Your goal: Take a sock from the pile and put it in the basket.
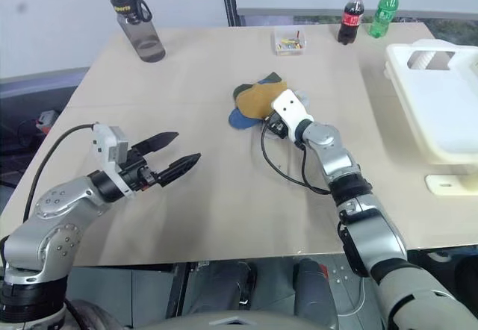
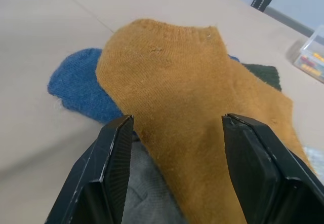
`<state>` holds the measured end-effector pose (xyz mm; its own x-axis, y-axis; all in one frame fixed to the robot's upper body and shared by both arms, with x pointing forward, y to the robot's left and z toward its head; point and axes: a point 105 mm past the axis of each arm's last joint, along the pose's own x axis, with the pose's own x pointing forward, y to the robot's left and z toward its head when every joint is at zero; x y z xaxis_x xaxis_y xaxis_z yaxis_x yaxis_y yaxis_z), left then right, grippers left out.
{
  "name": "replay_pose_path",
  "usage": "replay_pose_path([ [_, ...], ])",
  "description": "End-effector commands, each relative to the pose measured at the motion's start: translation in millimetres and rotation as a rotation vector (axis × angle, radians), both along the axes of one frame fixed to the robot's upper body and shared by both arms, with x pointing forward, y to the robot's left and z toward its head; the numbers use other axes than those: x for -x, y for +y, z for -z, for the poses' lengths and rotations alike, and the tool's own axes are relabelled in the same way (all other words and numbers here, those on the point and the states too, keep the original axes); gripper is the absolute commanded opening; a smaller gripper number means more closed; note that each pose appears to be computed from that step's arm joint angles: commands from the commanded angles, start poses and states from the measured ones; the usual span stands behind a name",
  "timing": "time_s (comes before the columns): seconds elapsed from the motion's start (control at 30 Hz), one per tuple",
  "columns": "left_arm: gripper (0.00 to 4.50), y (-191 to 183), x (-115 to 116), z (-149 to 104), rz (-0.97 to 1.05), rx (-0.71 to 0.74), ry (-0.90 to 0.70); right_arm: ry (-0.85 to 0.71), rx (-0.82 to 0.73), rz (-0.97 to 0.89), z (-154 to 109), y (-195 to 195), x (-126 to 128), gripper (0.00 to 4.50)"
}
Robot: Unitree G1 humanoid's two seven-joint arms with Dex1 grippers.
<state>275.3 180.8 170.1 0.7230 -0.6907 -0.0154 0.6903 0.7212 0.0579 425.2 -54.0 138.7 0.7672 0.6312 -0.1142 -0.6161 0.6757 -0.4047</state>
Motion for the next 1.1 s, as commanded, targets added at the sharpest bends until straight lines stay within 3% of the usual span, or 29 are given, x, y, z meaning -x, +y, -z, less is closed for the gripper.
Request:
replay_pose_path([
  [0.03,4.50,0,5,-15,0.000,-0.007,-0.065,-0.053,-0.015,-0.014,-14,4,-4,2.89],
  [0.13,4.50,2,5,-15,-0.006,-0.008,-0.065,-0.048,-0.014,-0.014,-13,4,-6,2.14],
  [0.27,4.50,3,4,-15,-0.009,-0.008,-0.066,-0.049,-0.010,-0.014,-13,3,-8,0.24],
  [0.3,4.50,3,4,-15,-0.009,-0.009,-0.066,-0.050,-0.011,-0.015,-13,2,-8,0.04],
  [0.57,4.50,5,5,-12,-0.016,-0.007,-0.060,-0.073,-0.028,-0.102,-27,7,8,0.04],
  [0.83,4.50,10,4,1,-0.027,-0.014,-0.008,0.054,0.095,-0.284,-12,8,74,0.04],
  [0.97,4.50,12,1,16,-0.042,-0.025,0.057,0.134,0.242,-0.354,3,-2,116,0.04],
  [1.1,4.50,9,5,28,0.002,-0.052,0.117,0.219,0.349,-0.341,21,-13,141,0.04],
])
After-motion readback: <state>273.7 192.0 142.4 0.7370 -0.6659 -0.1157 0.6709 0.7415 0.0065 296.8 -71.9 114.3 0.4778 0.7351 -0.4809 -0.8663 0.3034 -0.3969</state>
